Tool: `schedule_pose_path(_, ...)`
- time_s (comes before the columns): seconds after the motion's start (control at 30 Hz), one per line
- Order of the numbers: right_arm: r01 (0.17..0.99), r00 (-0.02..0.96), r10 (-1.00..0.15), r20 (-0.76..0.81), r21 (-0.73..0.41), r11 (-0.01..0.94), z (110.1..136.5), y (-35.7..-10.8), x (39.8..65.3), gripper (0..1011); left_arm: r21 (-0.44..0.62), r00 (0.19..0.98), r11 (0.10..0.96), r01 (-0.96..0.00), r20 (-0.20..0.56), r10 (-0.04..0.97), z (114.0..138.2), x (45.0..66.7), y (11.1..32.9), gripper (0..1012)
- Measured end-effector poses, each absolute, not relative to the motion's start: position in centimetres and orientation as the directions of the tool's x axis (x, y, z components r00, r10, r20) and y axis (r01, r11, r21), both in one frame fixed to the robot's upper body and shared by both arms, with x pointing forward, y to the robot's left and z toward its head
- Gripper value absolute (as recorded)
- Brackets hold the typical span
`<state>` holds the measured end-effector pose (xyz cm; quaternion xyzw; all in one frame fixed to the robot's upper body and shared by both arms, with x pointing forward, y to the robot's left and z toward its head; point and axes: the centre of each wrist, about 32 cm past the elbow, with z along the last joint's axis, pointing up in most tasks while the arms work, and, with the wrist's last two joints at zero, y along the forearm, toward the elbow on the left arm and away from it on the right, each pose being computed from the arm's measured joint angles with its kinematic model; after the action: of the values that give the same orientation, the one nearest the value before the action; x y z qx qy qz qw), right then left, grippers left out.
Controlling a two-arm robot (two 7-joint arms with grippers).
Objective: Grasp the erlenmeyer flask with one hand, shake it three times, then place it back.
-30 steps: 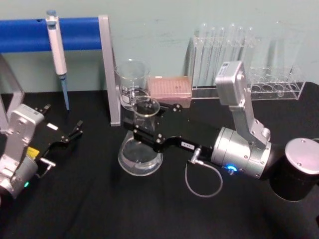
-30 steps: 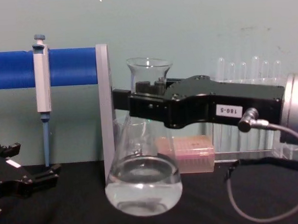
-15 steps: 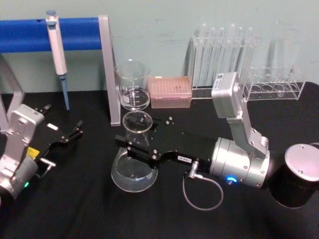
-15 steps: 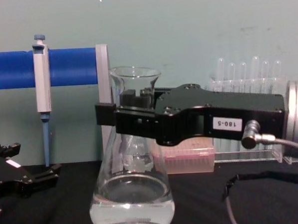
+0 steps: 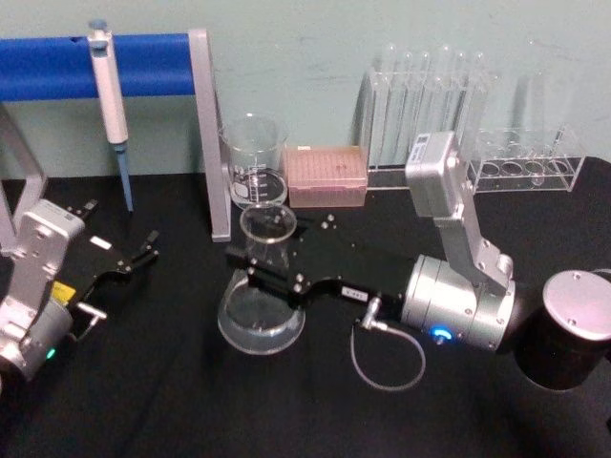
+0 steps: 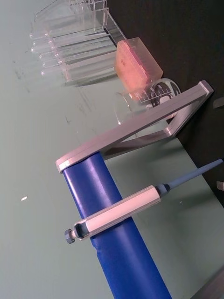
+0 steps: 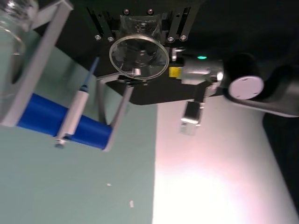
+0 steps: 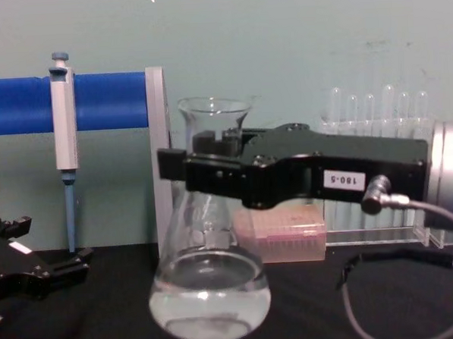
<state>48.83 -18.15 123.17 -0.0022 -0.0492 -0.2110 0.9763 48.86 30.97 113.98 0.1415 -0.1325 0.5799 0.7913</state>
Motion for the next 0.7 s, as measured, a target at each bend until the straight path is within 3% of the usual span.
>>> schedule_pose_path(0.7, 0.642, 0.756, -0.642, 0.125, 0.05, 0.765, 123.3, -20.7, 52.1, 449, 0.07, 0.292, 0.287, -0.955, 0.374, 0.88, 114.0, 48.9, 31.0, 1001)
